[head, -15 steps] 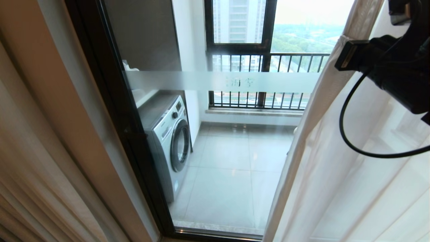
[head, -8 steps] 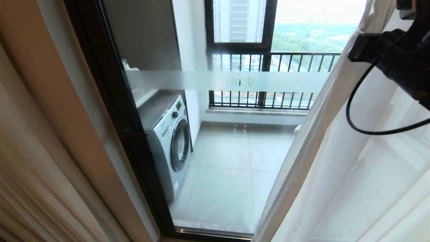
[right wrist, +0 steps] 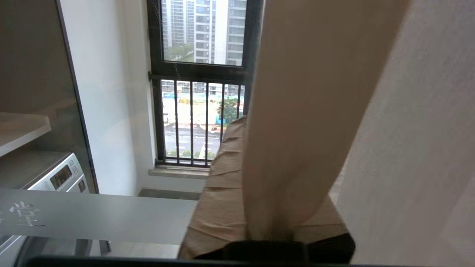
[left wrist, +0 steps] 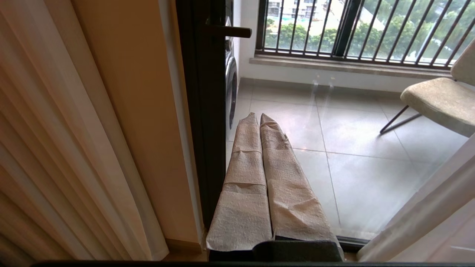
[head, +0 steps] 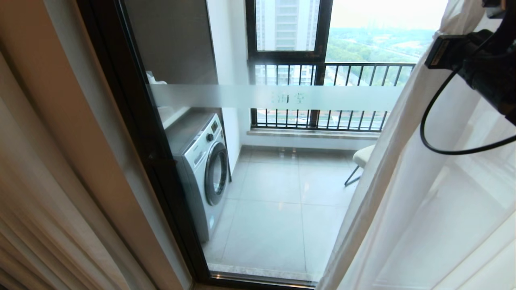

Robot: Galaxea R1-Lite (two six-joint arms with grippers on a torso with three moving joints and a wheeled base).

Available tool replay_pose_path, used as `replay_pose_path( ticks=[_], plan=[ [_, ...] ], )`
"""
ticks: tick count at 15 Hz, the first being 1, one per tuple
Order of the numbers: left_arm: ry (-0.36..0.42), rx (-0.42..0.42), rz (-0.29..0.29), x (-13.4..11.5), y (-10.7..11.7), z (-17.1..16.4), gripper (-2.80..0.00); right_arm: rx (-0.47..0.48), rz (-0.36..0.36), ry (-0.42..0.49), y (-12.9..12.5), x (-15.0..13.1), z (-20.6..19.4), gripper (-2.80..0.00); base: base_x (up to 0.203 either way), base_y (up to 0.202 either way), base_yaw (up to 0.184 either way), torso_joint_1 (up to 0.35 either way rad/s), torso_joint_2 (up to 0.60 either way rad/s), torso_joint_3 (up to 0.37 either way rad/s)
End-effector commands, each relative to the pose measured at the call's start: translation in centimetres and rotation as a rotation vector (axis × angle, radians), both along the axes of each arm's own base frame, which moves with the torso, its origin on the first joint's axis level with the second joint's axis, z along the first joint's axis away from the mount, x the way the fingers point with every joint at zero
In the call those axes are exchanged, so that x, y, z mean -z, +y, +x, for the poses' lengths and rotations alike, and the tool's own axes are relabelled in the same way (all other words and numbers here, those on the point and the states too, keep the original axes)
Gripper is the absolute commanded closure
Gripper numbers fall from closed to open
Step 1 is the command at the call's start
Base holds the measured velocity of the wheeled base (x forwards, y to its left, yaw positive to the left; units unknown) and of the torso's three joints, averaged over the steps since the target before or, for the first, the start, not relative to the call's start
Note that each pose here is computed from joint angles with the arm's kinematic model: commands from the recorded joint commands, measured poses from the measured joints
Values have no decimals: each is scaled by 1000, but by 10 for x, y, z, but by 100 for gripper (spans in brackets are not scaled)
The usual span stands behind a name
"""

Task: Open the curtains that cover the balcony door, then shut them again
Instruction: Close the inner curtains on both sides

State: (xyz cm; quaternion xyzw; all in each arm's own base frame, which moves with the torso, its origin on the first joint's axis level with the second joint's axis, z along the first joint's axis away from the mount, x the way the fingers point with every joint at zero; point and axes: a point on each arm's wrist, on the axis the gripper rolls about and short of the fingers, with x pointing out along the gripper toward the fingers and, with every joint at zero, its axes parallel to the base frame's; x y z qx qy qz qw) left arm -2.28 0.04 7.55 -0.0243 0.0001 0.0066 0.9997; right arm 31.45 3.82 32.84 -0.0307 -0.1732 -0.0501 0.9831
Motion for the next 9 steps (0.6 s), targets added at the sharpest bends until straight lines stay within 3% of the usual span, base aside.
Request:
replay_pose_path(
  ticks=[1,5,9],
  plan=[
    [0,-1,-1,0,0,0,0,2,3,-22,-2,-6,-10,-280,0,0,0,0,0,0],
    [0,-1,-1,0,0,0,0,5,4,-29,-6,-9,-37,-280,0,0,0,0,0,0],
    [0,-1,-1,0,0,0,0,8,6,-27,-14,-3,-90,-280,0,0,0,0,0,0]
  ],
)
